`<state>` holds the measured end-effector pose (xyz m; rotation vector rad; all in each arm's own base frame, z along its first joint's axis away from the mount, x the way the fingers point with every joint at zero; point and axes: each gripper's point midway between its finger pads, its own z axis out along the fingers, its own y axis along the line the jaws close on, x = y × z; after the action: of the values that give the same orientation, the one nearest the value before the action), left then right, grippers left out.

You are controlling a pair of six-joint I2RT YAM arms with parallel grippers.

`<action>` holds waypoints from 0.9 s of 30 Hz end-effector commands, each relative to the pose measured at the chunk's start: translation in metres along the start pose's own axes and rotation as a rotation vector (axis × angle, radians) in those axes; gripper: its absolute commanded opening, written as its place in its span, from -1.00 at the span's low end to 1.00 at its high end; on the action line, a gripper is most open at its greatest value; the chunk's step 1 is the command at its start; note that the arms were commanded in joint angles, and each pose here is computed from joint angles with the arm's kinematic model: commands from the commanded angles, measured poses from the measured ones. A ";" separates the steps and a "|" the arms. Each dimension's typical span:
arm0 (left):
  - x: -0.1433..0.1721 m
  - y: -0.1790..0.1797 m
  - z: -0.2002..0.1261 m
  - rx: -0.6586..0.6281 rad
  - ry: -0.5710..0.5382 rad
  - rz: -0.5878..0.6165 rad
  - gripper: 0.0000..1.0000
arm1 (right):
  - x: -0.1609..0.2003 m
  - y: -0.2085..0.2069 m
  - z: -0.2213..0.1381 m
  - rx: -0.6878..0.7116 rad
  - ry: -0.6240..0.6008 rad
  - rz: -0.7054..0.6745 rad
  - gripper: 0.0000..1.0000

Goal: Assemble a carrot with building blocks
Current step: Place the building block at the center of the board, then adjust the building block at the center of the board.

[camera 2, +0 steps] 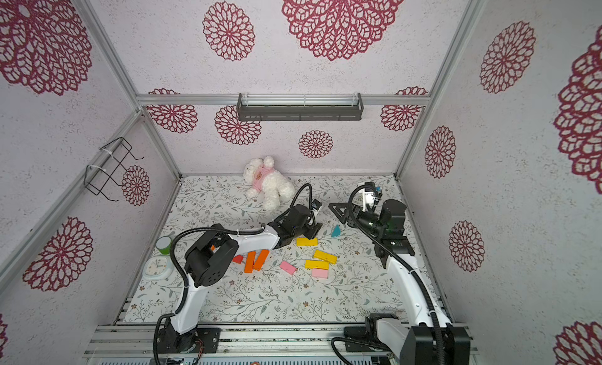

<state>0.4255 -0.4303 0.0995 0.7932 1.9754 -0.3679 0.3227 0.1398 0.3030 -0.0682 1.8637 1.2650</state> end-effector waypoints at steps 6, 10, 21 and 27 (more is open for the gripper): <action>-0.094 0.089 -0.104 -0.100 -0.145 -0.190 0.22 | -0.007 -0.035 -0.003 0.311 0.003 -0.061 -0.21; -0.097 0.151 -0.163 -0.235 -0.148 -0.349 0.23 | 0.034 -0.057 0.025 0.482 0.172 -0.164 -0.40; -0.024 0.276 -0.293 -0.536 -0.276 -0.712 0.29 | 0.125 -0.085 0.136 0.677 0.537 -0.399 0.15; -0.021 0.276 -0.308 -0.517 -0.329 -0.770 0.32 | 0.141 -0.119 0.173 0.837 0.612 -0.453 0.13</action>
<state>0.4118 -0.0612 0.2682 -0.3217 1.9445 -0.2839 0.3859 0.2893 0.1000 -0.4646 2.5604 0.2657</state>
